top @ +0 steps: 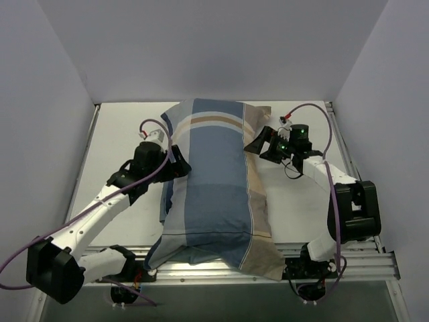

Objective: Remove the pillowcase from the pillow

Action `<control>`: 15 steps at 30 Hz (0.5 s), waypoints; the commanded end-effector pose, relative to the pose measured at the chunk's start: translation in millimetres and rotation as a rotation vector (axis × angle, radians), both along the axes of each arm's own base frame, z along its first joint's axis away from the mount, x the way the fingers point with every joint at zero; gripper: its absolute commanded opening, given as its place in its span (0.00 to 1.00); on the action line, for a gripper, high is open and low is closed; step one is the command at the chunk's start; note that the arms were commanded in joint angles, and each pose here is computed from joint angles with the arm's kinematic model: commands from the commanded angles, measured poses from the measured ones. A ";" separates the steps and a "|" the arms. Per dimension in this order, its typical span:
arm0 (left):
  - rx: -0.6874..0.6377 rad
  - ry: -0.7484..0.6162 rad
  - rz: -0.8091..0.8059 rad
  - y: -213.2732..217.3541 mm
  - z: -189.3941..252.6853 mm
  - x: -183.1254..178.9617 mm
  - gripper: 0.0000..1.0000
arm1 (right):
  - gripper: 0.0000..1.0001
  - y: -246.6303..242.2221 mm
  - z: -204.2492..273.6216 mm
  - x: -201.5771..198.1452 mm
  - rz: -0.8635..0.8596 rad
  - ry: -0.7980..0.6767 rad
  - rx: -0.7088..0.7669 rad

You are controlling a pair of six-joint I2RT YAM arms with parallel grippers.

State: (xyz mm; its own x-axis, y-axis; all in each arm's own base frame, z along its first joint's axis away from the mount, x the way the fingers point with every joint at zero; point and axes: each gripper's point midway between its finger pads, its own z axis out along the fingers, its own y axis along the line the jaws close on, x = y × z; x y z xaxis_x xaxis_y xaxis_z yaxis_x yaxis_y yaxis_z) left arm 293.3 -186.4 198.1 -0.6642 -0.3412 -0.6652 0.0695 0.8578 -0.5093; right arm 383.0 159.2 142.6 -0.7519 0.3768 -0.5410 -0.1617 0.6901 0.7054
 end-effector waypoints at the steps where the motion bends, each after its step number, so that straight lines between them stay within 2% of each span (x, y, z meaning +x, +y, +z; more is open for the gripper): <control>1: -0.014 0.004 0.008 -3.3 -18.0 14.0 0.93 | 1.00 23.4 -20.9 -2.7 0.096 0.033 0.046; 6: -0.020 0.105 0.006 -7.0 -68.5 8.3 0.91 | 0.99 61.9 -56.1 -10.0 0.189 0.082 0.027; 7: -0.032 0.105 0.006 -9.4 -71.9 9.8 0.90 | 0.96 66.9 -69.4 -12.2 0.205 0.111 0.030; 10: -0.045 0.154 -0.003 -13.9 -96.5 4.1 0.87 | 0.54 83.2 -70.7 -17.7 0.263 0.108 0.079; 11: -0.044 0.172 0.001 -15.0 -105.8 3.2 0.86 | 0.26 83.8 -66.6 -16.9 0.262 0.100 0.079; 13: -0.071 0.169 0.008 -20.0 -112.3 6.9 0.83 | 0.08 80.5 -47.2 -14.2 0.263 0.057 0.035; 14: -0.079 0.187 0.000 -24.4 -120.4 6.6 0.82 | 0.00 72.3 -47.6 -15.1 0.249 0.064 -0.034; 15: -0.100 0.185 -0.007 -32.0 -120.3 8.4 0.81 | 0.00 70.7 -26.9 -4.7 0.240 0.016 -0.057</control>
